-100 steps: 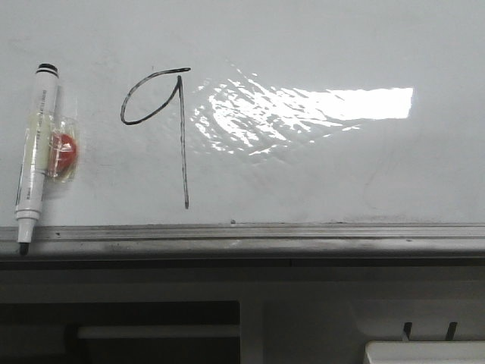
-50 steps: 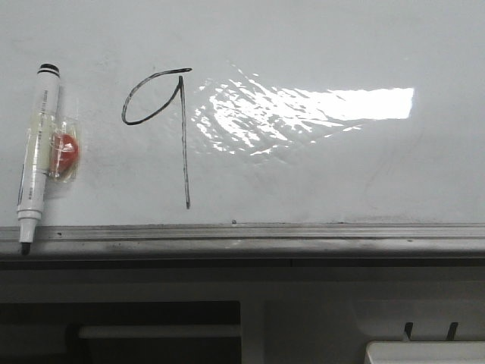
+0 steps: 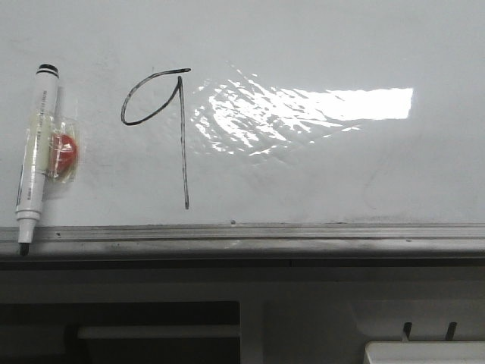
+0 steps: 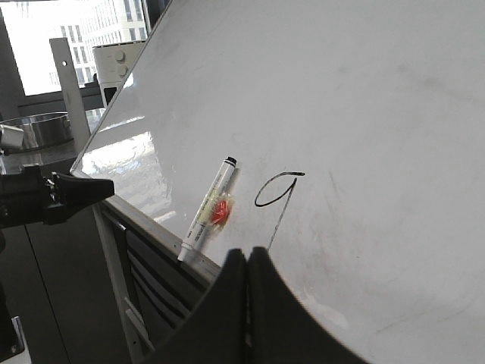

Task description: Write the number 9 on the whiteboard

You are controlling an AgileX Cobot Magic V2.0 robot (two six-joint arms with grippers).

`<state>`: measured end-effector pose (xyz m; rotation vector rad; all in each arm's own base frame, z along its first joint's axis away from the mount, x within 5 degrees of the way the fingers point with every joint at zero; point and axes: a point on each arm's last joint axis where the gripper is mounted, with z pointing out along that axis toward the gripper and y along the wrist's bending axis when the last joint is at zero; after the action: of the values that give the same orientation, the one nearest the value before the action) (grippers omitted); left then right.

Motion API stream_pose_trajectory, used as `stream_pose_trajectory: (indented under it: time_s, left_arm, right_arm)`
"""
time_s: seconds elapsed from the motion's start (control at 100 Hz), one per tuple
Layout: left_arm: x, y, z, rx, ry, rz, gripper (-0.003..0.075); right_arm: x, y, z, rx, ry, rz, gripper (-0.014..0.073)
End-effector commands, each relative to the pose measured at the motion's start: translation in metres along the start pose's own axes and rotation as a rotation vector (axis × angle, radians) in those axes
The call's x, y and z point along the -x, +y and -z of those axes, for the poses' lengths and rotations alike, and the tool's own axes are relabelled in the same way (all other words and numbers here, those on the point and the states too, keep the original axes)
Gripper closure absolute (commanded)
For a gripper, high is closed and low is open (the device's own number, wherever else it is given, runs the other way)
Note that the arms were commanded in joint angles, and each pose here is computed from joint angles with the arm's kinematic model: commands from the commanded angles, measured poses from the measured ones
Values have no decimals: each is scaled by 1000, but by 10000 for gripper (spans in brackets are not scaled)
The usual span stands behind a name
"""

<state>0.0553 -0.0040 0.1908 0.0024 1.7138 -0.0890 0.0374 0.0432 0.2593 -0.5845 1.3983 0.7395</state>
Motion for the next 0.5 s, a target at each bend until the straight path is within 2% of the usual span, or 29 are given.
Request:
stream_pose_trajectory:
  time_s: [0.0, 0.49]
  left_arm:
    - [-15, 2, -1, 27, 48, -1, 741]
    - [-17, 2, -1, 30, 64, 21, 741]
  right_arm:
    - [15, 0, 0, -5, -98, 19, 665]
    - [15, 0, 0, -5, -98, 19, 665]
